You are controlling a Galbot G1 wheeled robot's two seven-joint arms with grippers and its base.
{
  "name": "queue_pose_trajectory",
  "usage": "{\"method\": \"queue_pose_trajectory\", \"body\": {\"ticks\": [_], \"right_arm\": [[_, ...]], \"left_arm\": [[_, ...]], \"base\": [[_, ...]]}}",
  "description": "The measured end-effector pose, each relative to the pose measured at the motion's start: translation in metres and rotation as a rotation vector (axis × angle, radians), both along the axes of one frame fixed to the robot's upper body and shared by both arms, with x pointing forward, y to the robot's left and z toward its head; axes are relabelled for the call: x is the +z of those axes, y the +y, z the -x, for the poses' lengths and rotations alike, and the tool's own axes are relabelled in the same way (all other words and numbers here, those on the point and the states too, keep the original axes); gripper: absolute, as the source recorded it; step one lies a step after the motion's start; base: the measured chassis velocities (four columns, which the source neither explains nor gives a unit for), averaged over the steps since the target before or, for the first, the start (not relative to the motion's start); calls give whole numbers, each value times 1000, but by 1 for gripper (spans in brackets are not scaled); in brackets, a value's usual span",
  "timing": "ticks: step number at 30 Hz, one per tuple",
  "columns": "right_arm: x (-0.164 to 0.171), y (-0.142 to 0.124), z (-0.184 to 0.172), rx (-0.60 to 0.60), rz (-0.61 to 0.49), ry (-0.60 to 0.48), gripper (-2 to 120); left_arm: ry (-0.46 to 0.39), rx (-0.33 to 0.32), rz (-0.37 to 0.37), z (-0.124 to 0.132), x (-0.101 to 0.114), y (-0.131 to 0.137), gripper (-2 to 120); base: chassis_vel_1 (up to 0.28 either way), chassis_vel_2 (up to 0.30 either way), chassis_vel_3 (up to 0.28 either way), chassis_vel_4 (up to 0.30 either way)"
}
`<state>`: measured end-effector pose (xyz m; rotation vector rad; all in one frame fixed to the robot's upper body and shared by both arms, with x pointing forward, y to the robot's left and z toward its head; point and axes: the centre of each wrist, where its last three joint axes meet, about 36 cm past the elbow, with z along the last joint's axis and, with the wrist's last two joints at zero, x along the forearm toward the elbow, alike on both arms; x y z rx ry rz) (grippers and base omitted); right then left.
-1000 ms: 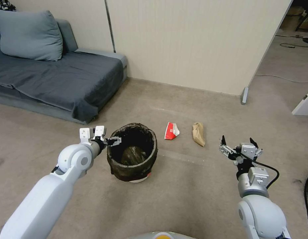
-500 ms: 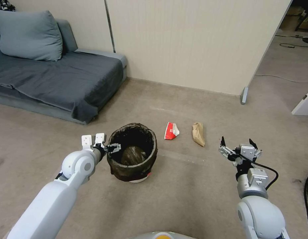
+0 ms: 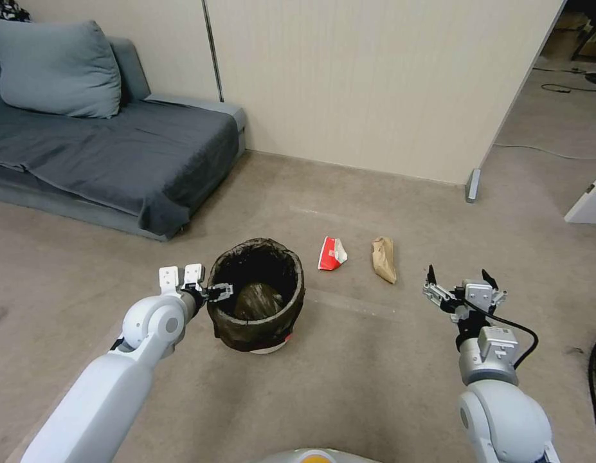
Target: Pick up the trash bin, then pick up the garbage from the floor and place it into the trash bin.
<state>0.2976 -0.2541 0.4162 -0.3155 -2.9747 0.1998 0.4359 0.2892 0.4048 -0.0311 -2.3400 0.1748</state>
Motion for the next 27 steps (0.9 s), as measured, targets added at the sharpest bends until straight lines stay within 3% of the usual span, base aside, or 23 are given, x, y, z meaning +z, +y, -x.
{"method": "queue_pose_trajectory", "body": {"ticks": [15,27], "right_arm": [[-1,-1,-1,-3,3,0,100],[-1,-1,0,-4,12,3,100]], "left_arm": [[3,-20,-19,1,-4,-3,100],[6,-28,-14,2,-7,-3,59]], "base": [[0,0,0,0],[0,0,0,0]]}}
